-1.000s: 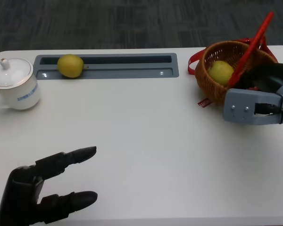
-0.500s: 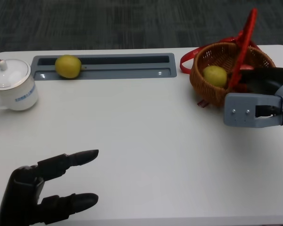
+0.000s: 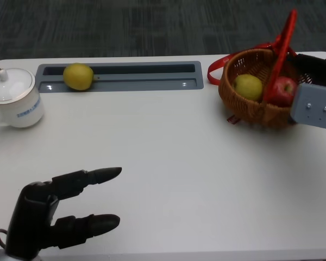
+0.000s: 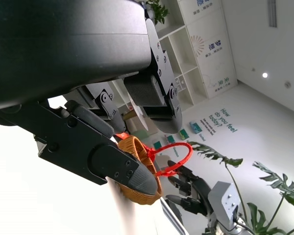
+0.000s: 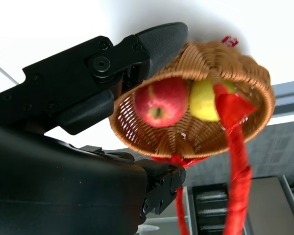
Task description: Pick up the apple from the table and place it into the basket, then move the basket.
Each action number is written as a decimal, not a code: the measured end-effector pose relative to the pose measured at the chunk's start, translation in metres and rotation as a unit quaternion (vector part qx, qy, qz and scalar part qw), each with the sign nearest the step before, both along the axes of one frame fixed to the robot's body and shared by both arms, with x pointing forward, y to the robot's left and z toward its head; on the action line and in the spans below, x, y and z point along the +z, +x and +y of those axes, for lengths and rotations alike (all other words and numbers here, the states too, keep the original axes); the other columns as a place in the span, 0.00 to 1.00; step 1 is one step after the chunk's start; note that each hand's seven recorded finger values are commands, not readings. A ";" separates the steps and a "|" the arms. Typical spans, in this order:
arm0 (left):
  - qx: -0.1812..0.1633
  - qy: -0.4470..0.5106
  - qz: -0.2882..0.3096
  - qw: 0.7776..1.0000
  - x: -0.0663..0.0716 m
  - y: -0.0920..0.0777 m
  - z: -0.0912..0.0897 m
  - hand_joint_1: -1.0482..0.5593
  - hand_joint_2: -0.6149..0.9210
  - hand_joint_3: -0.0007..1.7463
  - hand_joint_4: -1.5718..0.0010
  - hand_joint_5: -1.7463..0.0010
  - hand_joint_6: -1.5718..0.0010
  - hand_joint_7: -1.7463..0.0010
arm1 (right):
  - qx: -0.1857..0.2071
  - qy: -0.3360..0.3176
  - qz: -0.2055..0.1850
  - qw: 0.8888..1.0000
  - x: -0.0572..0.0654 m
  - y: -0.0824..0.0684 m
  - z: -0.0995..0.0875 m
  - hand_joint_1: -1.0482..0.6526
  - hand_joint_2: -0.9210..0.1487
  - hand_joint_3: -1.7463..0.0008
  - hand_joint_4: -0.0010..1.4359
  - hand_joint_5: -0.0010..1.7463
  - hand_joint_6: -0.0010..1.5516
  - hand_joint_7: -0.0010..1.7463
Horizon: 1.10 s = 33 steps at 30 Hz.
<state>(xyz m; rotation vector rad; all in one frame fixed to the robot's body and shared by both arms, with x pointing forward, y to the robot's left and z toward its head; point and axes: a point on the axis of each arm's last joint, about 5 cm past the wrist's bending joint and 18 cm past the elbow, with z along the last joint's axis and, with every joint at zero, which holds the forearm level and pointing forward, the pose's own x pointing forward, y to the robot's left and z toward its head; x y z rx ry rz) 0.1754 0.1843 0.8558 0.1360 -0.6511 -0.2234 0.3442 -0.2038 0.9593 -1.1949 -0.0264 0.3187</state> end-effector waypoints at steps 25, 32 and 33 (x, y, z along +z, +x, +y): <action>-0.019 0.007 -0.009 1.000 0.006 0.007 0.004 0.30 0.91 0.00 0.40 0.99 0.42 1.00 | 0.165 0.218 -0.136 0.952 -0.050 -0.069 -0.022 0.18 0.05 1.00 0.29 0.02 0.24 0.01; -0.028 0.008 -0.014 0.999 0.011 0.012 0.008 0.31 0.91 0.00 0.41 0.99 0.44 1.00 | 0.220 0.343 -0.158 0.899 -0.075 -0.099 0.013 0.28 0.03 1.00 0.40 0.02 0.34 0.02; -0.028 0.008 -0.014 0.999 0.012 0.013 0.008 0.31 0.90 0.00 0.41 0.99 0.44 1.00 | 0.226 0.355 -0.161 0.893 -0.076 -0.102 0.017 0.28 0.02 1.00 0.40 0.02 0.35 0.02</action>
